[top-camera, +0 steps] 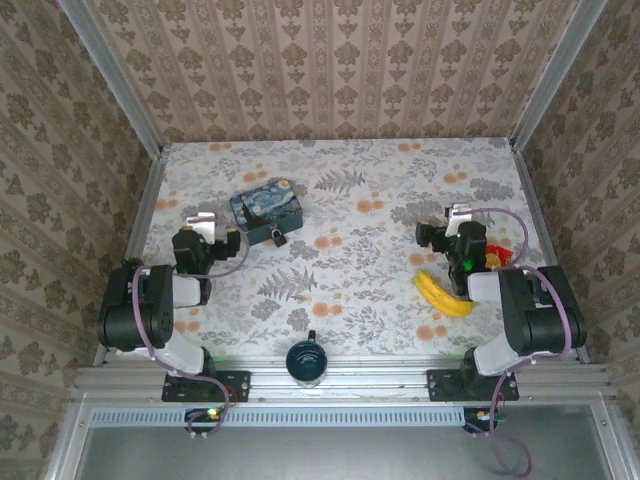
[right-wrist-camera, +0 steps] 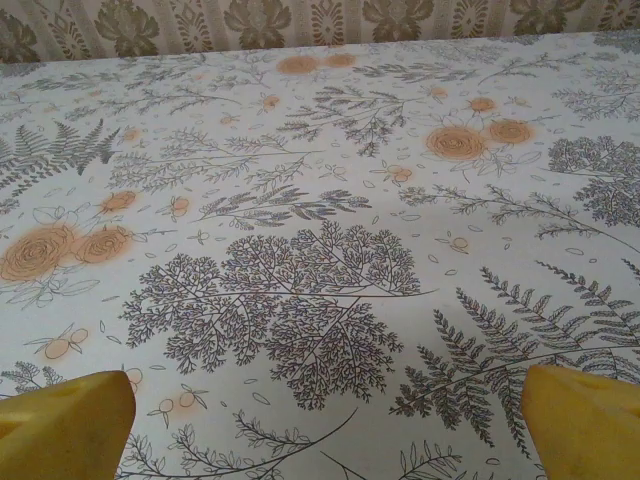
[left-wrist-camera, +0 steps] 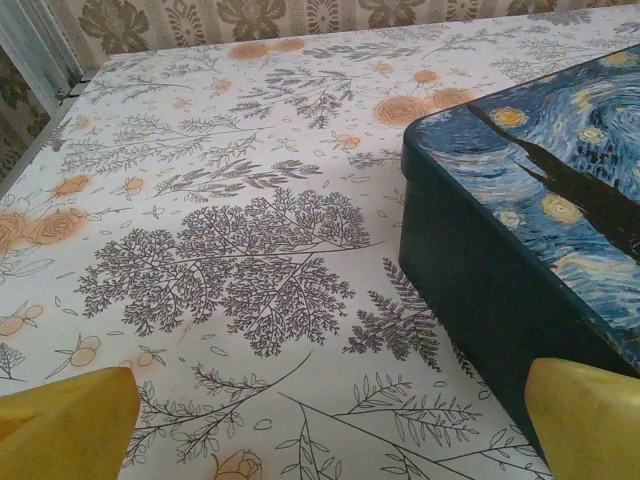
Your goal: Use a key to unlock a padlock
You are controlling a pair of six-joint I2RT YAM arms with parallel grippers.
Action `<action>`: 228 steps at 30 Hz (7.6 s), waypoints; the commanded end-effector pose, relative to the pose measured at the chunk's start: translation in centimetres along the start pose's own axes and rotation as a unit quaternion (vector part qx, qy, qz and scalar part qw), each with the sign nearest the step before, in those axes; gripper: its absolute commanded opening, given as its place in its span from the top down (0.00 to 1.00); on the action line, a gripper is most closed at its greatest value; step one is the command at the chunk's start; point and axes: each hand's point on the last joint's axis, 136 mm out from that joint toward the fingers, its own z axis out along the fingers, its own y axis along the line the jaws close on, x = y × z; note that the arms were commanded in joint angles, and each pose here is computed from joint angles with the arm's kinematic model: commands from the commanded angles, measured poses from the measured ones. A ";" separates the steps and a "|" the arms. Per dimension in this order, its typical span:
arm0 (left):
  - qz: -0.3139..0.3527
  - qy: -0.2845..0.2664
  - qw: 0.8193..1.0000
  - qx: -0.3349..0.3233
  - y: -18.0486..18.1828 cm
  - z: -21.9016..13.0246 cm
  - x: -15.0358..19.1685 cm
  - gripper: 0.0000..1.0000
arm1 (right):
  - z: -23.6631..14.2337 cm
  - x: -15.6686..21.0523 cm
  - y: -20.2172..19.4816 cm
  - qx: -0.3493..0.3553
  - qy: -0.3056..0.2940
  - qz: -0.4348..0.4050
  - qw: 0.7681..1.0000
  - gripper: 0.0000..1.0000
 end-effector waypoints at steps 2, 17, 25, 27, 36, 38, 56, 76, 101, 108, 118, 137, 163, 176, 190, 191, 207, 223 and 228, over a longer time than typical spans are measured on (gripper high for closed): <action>0.011 -0.015 1.000 -0.004 0.1 0.2 -1.3 0.00 | 0.2 -0.6 -0.2 0.003 -0.006 -0.008 1.000 0.00; 0.012 -0.014 1.000 -0.004 0.1 0.2 -1.3 0.00 | 0.2 -0.6 -0.2 0.003 -0.006 -0.007 1.000 0.00; 0.012 -0.015 1.000 -0.004 0.1 0.2 -1.3 0.00 | 0.2 -0.6 -0.2 0.003 -0.007 -0.007 1.000 0.00; 0.012 -0.015 1.000 -0.005 0.2 0.2 -1.3 0.00 | 0.2 -0.6 -0.2 0.003 -0.006 -0.007 1.000 0.00; 0.012 -0.015 1.000 -0.004 0.1 0.2 -1.3 0.00 | 0.1 -0.6 -0.1 0.002 -0.007 -0.007 1.000 0.00; 0.011 -0.015 1.000 -0.004 0.1 0.2 -1.3 0.00 | 0.1 -0.6 -0.1 0.003 -0.007 -0.007 1.000 0.00; -0.016 -0.013 0.998 -0.061 2.2 -2.0 -3.6 0.00 | -3.7 -6.1 -0.6 0.048 0.011 0.019 0.999 0.00; -0.290 0.027 0.954 -0.068 0.2 -13.3 -2.6 0.00 | -11.3 1.8 24.7 -0.160 0.291 -0.122 0.935 0.25; -0.346 0.058 0.936 -0.030 -1.7 -12.4 -0.2 0.00 | -13.0 11.7 37.2 -0.293 0.449 -0.256 0.805 0.66; -0.351 0.060 0.934 -0.030 -1.7 -12.2 -0.2 0.00 | -12.0 12.8 37.8 -0.287 0.456 -0.270 0.798 0.68; -0.353 0.057 0.933 -0.033 -1.6 -12.7 -0.2 0.00 | -10.7 14.0 37.1 -0.258 0.456 -0.279 0.805 0.66; -0.354 0.054 0.933 -0.035 -1.5 -13.0 -0.3 0.00 | -11.2 15.1 36.9 -0.247 0.454 -0.282 0.808 0.70; -0.335 0.050 0.941 -0.016 -2.0 -13.2 -2.1 0.00 | -9.0 8.8 33.7 -0.183 0.395 -0.214 0.874 1.00; -0.320 0.047 0.946 0.028 -4.1 -12.3 -4.1 0.00 | -7.7 5.7 28.5 -0.169 0.401 -0.106 0.894 1.00; -0.302 0.055 0.950 0.052 -6.6 -11.3 -4.7 0.00 | -7.8 6.2 30.6 -0.218 0.421 -0.058 0.879 1.00; -0.301 0.056 0.951 0.053 -6.7 -11.2 -4.7 0.00 | -7.7 6.6 30.4 -0.212 0.424 -0.059 0.879 1.00; -0.291 0.055 0.954 0.050 -7.0 -11.1 -4.8 0.00 | -9.1 10.9 24.3 -0.130 0.470 -0.080 0.870 1.00; -0.279 0.054 0.957 0.052 -7.1 -11.4 -5.2 0.00 | -10.2 10.2 23.2 -0.116 0.468 -0.076 0.873 1.00; -0.280 0.059 0.957 0.056 -7.3 -11.3 -5.2 0.00 | -10.4 10.0 23.7 -0.118 0.477 -0.063 0.869 1.00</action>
